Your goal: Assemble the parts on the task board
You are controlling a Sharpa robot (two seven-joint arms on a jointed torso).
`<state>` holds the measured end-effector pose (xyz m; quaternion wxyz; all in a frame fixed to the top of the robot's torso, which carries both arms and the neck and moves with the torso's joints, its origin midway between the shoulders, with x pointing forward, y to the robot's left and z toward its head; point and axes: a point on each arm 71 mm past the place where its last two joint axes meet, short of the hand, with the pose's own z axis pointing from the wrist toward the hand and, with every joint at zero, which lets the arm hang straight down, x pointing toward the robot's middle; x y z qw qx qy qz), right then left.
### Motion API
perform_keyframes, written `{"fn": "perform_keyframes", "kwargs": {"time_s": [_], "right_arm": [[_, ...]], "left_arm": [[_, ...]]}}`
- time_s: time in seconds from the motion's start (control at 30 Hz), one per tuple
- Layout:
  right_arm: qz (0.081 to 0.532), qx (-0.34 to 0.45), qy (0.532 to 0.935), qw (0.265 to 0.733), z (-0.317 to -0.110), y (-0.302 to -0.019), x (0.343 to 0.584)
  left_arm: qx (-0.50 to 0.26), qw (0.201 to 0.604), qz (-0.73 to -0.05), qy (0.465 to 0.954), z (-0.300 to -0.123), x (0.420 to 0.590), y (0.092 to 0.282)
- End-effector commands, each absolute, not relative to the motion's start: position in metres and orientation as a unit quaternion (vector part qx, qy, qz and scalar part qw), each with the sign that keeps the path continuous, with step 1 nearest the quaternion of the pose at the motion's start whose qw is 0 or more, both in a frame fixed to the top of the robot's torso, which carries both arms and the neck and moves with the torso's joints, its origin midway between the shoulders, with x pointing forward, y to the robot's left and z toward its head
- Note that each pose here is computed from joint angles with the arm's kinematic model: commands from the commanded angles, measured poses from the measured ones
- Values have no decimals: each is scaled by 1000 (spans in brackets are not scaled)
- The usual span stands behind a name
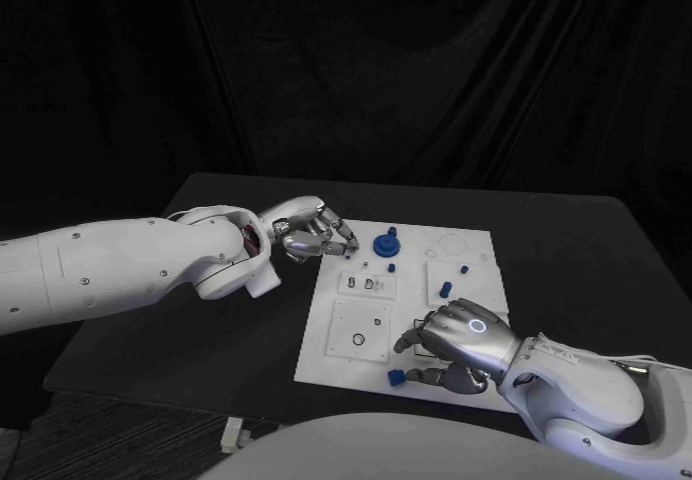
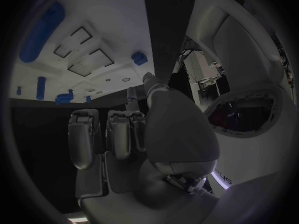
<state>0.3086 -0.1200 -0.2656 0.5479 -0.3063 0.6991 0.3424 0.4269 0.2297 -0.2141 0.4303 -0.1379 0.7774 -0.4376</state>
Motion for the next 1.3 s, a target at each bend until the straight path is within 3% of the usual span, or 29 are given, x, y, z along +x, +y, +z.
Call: {"fn": "perform_keyframes", "kwargs": {"time_s": [0.03, 1.3], "right_arm": [[313, -320, 712, 541, -274, -121, 307], [308, -309, 715, 547, -297, -113, 303]], "left_arm": [[-138, 424, -444, 777, -215, 426, 228], [-140, 421, -443, 779, -218, 424, 230]]}}
